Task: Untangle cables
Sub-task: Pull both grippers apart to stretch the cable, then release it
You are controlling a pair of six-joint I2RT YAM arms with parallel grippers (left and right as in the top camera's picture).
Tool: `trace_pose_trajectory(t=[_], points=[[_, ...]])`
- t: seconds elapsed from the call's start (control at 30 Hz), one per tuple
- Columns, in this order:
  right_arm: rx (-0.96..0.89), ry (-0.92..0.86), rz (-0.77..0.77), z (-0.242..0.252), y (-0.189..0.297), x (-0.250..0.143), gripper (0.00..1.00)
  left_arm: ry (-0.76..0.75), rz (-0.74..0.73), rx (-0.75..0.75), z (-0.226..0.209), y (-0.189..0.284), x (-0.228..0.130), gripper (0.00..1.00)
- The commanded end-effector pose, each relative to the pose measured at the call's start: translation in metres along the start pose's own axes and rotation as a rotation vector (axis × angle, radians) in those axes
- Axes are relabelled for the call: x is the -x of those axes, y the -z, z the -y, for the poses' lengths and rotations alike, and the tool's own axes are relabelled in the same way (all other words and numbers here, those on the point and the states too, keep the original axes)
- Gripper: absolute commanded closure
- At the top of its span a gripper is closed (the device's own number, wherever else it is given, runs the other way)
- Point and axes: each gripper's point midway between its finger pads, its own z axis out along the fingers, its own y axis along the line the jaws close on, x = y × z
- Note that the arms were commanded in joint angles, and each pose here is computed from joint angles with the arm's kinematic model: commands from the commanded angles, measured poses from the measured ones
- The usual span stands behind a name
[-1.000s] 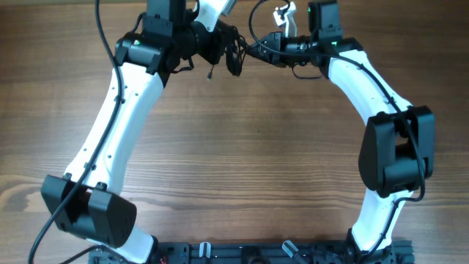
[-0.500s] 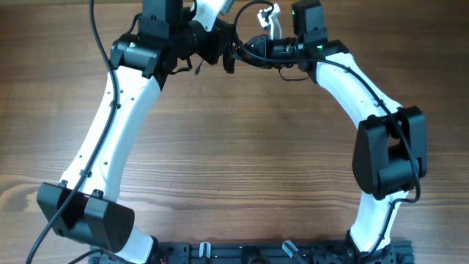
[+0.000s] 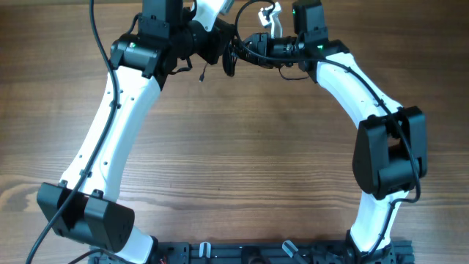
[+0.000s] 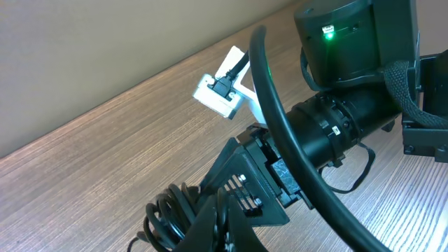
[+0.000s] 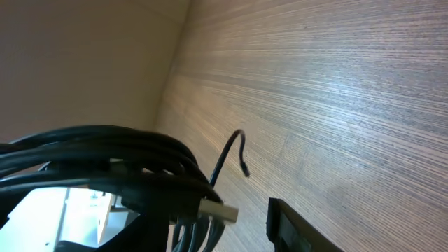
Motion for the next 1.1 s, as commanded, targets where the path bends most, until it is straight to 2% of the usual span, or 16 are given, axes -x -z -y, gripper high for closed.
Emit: trace_pose_trajectory(t=[0.0, 0.07, 0.23, 0.33, 0.47, 0.53, 0.8, 1.07], points=[[-0.004, 0.003, -0.001, 0.003, -0.004, 0.0, 0.61, -0.014, 0.049, 0.005, 0.006, 0.017, 0.016, 0.96], [-0.004, 0.002, -0.001, 0.003, -0.004, 0.0, 0.69, -0.014, 0.049, 0.005, 0.006, 0.017, 0.016, 0.96], [0.002, 0.004, -0.012, -0.001, -0.009, -0.004, 0.69, -0.018, 0.056, 0.006, 0.005, 0.018, 0.018, 0.96], [0.011, 0.019, -0.02, -0.007, -0.015, -0.007, 0.72, -0.019, 0.058, 0.007, 0.006, 0.019, 0.019, 0.96], [0.014, 0.027, -0.019, -0.009, -0.017, -0.007, 0.83, -0.022, 0.064, 0.008, 0.007, 0.022, 0.021, 0.96], [0.013, 0.027, -0.018, -0.009, -0.017, -0.007, 0.95, -0.023, 0.066, 0.009, 0.007, 0.023, 0.021, 0.96], [-0.068, -0.029, 0.005, 0.014, -0.005, -0.003, 0.96, -0.017, 0.066, 0.019, 0.002, 0.025, 0.021, 0.96], [-0.232, -0.088, 0.026, 0.067, 0.032, 0.0, 0.96, 0.002, 0.063, 0.044, -0.011, 0.03, 0.018, 0.96]])
